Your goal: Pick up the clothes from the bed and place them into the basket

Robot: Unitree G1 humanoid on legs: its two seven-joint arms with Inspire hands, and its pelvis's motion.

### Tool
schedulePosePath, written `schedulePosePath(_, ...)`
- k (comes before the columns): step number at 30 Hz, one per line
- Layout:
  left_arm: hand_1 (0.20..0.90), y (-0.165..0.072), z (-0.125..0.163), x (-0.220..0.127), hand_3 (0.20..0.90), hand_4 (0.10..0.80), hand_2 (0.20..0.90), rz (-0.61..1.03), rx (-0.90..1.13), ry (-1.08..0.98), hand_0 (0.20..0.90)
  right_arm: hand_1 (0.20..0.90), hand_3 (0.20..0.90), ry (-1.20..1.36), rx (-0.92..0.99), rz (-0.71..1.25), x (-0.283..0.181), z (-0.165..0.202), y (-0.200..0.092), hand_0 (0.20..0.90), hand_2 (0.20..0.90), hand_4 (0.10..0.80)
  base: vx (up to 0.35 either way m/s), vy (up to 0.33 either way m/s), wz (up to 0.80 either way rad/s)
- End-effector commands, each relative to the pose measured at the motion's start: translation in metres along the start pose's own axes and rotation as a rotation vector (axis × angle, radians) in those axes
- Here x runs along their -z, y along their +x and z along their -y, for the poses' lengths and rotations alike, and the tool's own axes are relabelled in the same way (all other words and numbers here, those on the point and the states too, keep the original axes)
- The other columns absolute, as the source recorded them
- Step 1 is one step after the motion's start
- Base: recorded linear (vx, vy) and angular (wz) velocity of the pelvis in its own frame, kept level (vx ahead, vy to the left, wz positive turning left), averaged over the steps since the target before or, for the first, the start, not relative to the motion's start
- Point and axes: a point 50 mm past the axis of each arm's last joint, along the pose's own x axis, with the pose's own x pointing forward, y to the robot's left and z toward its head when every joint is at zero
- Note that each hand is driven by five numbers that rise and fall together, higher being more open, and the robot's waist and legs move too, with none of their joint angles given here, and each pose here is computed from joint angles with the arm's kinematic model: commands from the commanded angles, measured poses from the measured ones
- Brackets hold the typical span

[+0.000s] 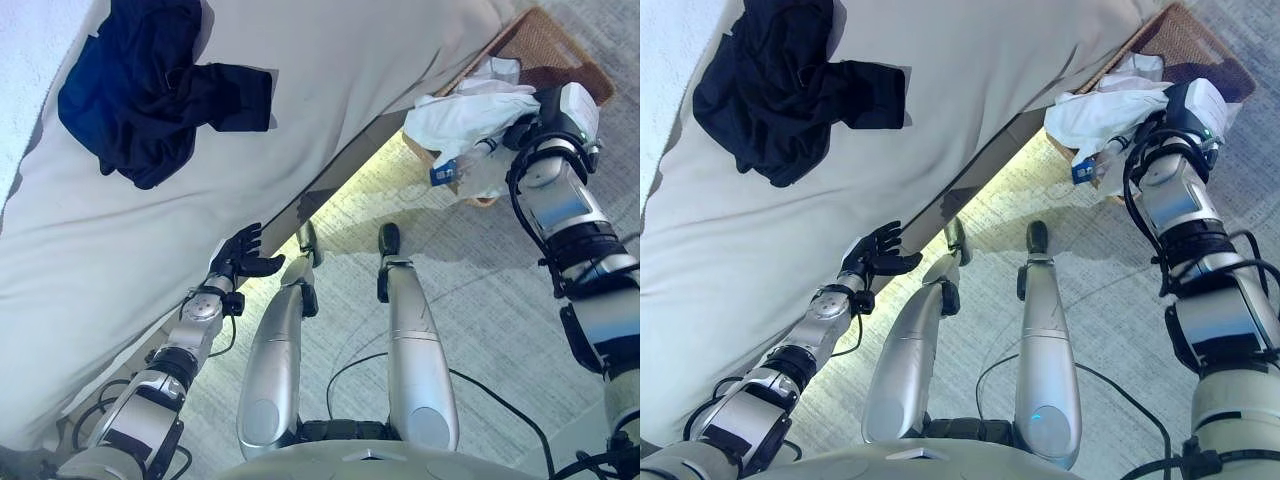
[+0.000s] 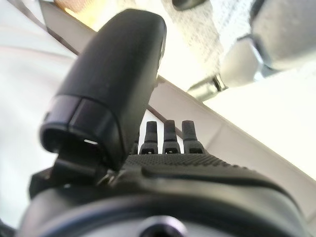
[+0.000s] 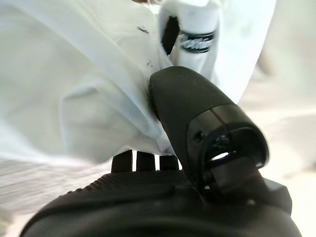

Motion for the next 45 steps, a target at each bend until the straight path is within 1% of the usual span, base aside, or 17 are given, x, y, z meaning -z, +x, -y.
schedulePosePath(1, 0.9, -0.008, 0.006, 0.007, 0.9, 0.8, 0.9, 0.026, 0.015, -0.038, 0.9, 0.9, 0.9, -0.071, 0.155, -0.064, 0.007, 0.055, 0.017, 0.9, 0.9, 0.8, 0.019, 0.038, 0.12)
schedulePosePath(3, 0.9, -0.009, 0.007, 0.009, 0.9, 0.8, 0.9, 0.017, 0.015, -0.041, 0.9, 0.9, 0.9, -0.033, 0.162, -0.094, 0.017, 0.054, 0.018, 0.9, 0.9, 0.8, -0.016, 0.045, 0.14)
schedulePosePath(5, 0.9, -0.011, 0.003, 0.013, 0.9, 0.8, 0.9, 0.003, -0.001, -0.043, 0.9, 0.9, 0.9, 0.065, 0.204, -0.077, 0.023, 0.053, 0.016, 0.9, 0.9, 0.8, -0.053, 0.066, 0.13)
schedulePosePath(7, 0.9, -0.013, 0.002, 0.016, 0.9, 0.8, 0.9, -0.007, -0.007, -0.047, 0.9, 0.9, 0.9, 0.092, 0.23, -0.069, 0.024, 0.054, 0.014, 0.9, 0.9, 0.8, 0.04, 0.08, 0.08)
schedulePosePath(8, 0.9, -0.016, 0.001, 0.022, 0.9, 0.8, 0.9, -0.03, -0.021, -0.05, 0.9, 0.9, 0.9, 0.15, 0.311, -0.037, 0.029, 0.059, 0.011, 0.9, 0.9, 0.8, 0.06, 0.117, 0.03)
schedulePosePath(10, 0.9, -0.02, -0.002, 0.03, 0.9, 0.8, 0.9, -0.059, -0.048, -0.059, 0.9, 0.9, 0.9, 0.248, 0.385, 0.015, 0.027, 0.064, 0.003, 0.9, 0.9, 0.8, 0.086, 0.141, 0.06)
schedulePosePath(13, 0.9, -0.026, -0.003, 0.041, 0.9, 0.8, 0.9, -0.096, -0.08, -0.071, 0.9, 0.9, 0.9, 0.348, 0.438, 0.133, 0.012, 0.079, -0.012, 0.9, 0.9, 0.8, 0.09, 0.158, 0.06)
schedulePosePath(17, 0.9, -0.031, -0.015, 0.051, 0.9, 0.8, 0.9, -0.148, -0.139, -0.112, 0.9, 0.9, 0.9, 0.279, 0.477, 0.335, -0.011, 0.1, -0.039, 0.9, 0.9, 0.8, 0.109, 0.195, -0.03)
schedulePosePath(19, 0.9, -0.034, -0.02, 0.056, 0.9, 0.8, 0.9, -0.169, -0.161, -0.124, 0.9, 0.9, 0.9, 0.227, 0.462, 0.422, -0.017, 0.102, -0.047, 0.9, 0.9, 0.8, 0.131, 0.183, 0.08)
schedulePosePath(21, 0.9, -0.041, -0.024, 0.065, 0.9, 0.8, 0.9, -0.202, -0.186, -0.136, 0.9, 0.9, 0.9, 0.18, 0.369, 0.552, -0.031, 0.093, -0.06, 0.9, 0.9, 0.8, 0.17, 0.186, 0.16)
schedulePosePath(25, 0.9, -0.047, -0.027, 0.073, 0.9, 0.8, 0.9, -0.231, -0.207, -0.142, 0.9, 0.9, 0.9, 0.095, 0.177, 0.675, -0.05, 0.075, -0.067, 0.9, 0.9, 0.8, 0.112, 0.11, 0.08)
schedulePosePath(28, 0.9, -0.049, -0.03, 0.075, 0.9, 0.8, 0.9, -0.248, -0.205, -0.12, 0.9, 0.9, 0.9, -0.031, 0.037, 0.702, -0.06, 0.051, -0.065, 0.9, 0.9, 0.8, 0.114, 0.121, 0.35)
schedulePosePath(31, 0.9, -0.049, -0.033, 0.075, 0.9, 0.8, 0.9, -0.253, -0.204, -0.091, 0.9, 0.9, 0.9, -0.095, -0.021, 0.722, -0.069, 0.032, -0.062, 0.9, 0.9, 0.8, 0.078, 0.081, 0.35)
schedulePosePath(34, 0.9, -0.046, -0.039, 0.072, 0.9, 0.8, 0.9, -0.261, -0.211, -0.054, 0.9, 0.9, 0.9, -0.244, 0.037, 0.763, -0.091, 0.021, -0.055, 0.9, 0.9, 0.8, 0.081, 0.081, 0.61)
schedulePosePath(38, 0.9, -0.041, -0.056, 0.063, 0.9, 0.8, 0.9, -0.265, -0.259, -0.048, 0.9, 0.9, 0.9, -0.34, 0.078, 0.744, -0.121, 0.016, -0.048, 0.9, 0.9, 0.8, 0.008, 0.074, 0.53)
schedulePosePath(42, 0.9, -0.037, -0.064, 0.055, 0.9, 0.8, 0.9, -0.262, -0.284, -0.038, 0.9, 0.9, 0.9, -0.375, 0.127, 0.711, -0.139, 0.018, -0.046, 0.9, 0.9, 0.8, 0.013, 0.036, 0.55)
schedulePosePath(45, 0.9, -0.045, -0.062, 0.064, 0.9, 0.8, 0.9, -0.266, -0.279, -0.06, 0.9, 0.9, 0.9, -0.378, 0.133, 0.647, -0.144, 0.017, -0.042, 0.9, 0.9, 0.8, 0.069, 0.128, 0.46)
